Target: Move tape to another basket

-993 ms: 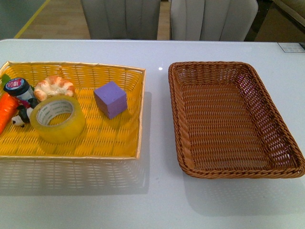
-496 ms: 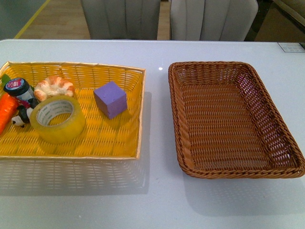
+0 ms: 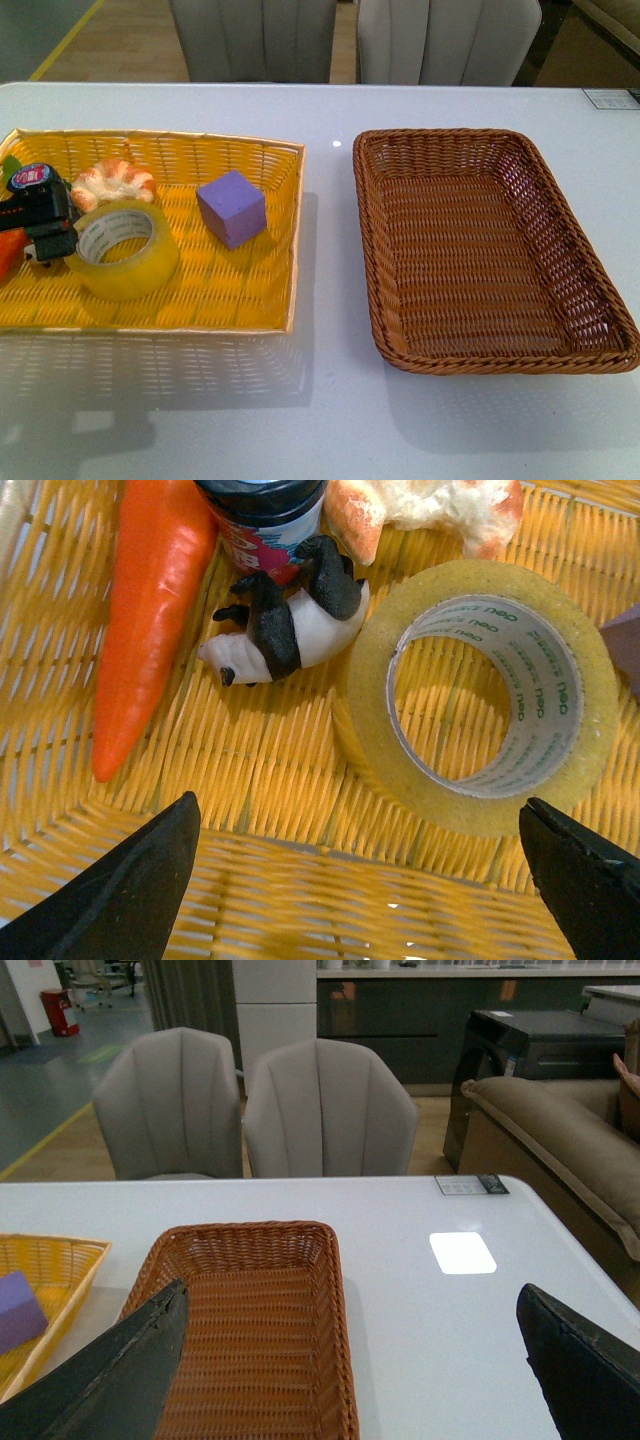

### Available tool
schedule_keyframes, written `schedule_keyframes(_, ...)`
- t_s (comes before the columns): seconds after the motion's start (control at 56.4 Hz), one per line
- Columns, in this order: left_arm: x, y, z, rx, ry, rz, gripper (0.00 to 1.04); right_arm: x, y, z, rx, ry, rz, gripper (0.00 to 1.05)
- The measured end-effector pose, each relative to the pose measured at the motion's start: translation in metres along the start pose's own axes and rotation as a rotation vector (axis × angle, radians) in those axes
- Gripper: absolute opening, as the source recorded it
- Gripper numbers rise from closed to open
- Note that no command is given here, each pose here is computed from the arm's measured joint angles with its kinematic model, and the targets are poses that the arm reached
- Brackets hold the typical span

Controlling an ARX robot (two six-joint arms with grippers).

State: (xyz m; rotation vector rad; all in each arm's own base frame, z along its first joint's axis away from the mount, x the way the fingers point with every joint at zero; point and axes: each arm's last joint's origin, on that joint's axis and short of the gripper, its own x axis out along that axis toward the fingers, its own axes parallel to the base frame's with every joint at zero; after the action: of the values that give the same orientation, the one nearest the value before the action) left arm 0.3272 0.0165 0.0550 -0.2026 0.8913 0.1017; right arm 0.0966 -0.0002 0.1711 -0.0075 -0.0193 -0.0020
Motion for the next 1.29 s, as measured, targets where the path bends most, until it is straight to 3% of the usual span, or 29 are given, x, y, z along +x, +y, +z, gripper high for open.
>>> schedule_keyframes(0.674, 0.060, -0.005, -0.004, -0.037, 0.088, 0.018, 0.96, 0.000, 0.000, 0.000, 0.000, 0.000, 0.000, 0.96)
schedule_keyframes(1.17, 0.066, -0.012, -0.002, -0.042, 0.072, 0.012, 0.19, 0.000, 0.000, 0.000, 0.000, 0.000, 0.000, 0.96)
schedule_keyframes(1.294, 0.058, -0.009, -0.004, -0.037, 0.059, 0.023, 0.15, 0.000, 0.000, 0.000, 0.000, 0.000, 0.000, 0.96)
